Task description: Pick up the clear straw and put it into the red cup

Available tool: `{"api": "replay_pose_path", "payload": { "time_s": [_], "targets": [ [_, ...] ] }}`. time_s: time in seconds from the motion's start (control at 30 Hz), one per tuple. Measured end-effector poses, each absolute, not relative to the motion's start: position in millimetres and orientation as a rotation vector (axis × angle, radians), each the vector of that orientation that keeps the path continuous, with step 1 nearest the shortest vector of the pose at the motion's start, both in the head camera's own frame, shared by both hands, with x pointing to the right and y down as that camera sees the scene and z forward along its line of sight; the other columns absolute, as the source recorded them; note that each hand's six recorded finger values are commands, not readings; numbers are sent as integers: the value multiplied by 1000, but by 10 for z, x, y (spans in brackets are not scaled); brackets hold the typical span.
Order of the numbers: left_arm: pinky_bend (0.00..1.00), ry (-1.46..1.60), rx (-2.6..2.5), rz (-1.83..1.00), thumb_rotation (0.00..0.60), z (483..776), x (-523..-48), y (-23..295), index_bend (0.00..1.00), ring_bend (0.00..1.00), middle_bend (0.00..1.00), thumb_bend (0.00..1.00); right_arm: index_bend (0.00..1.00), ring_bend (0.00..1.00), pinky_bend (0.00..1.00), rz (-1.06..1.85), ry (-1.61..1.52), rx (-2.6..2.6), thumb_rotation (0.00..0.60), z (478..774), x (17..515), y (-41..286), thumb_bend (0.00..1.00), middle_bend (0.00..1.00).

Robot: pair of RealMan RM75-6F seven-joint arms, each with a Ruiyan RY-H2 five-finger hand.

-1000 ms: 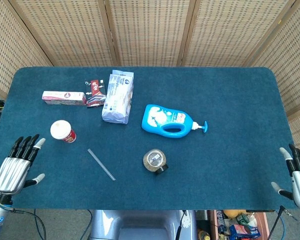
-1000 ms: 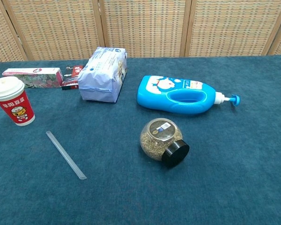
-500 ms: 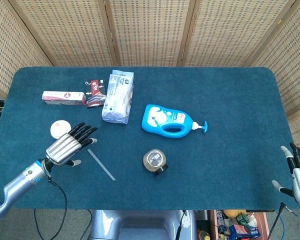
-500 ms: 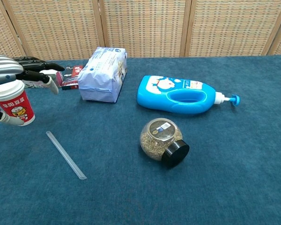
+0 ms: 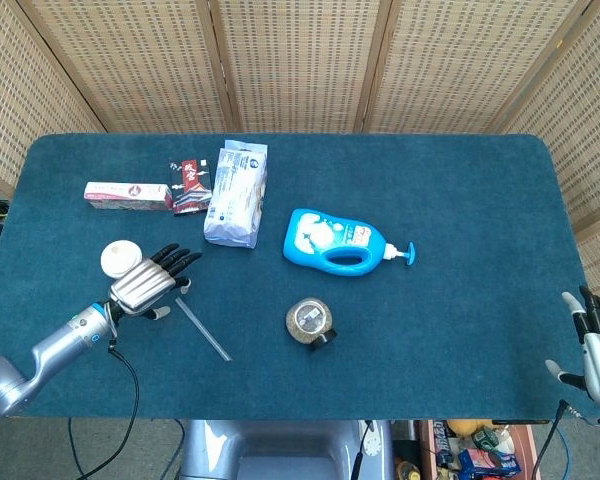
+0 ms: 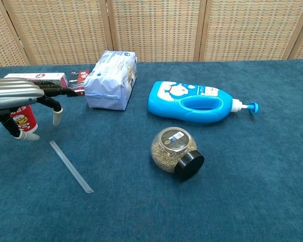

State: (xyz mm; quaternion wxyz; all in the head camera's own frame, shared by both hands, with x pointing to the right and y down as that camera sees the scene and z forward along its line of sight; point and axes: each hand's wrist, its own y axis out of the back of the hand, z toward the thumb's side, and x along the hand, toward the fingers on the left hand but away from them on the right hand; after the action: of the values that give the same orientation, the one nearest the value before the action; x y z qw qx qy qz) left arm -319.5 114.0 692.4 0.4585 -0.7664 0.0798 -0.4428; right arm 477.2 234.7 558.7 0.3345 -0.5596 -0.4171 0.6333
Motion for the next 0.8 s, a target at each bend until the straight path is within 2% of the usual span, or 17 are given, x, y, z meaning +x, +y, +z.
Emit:
{"api": "replay_pose_path", "payload": {
  "time_s": [0.37,0.8],
  "targets": [
    [0,122,-1893,-1106,600,7287,-3081,1178,436,0,0,349,0,0,0,1681,-1086,-1463,600,5645,4814,2339,0,0],
    [0,125,-1886,-1131,600,7354,-3163,1187,459,0,0,350,0,0,0,1695,-1081,-1480,600,5661,4826,2353,0,0]
  ]
}}
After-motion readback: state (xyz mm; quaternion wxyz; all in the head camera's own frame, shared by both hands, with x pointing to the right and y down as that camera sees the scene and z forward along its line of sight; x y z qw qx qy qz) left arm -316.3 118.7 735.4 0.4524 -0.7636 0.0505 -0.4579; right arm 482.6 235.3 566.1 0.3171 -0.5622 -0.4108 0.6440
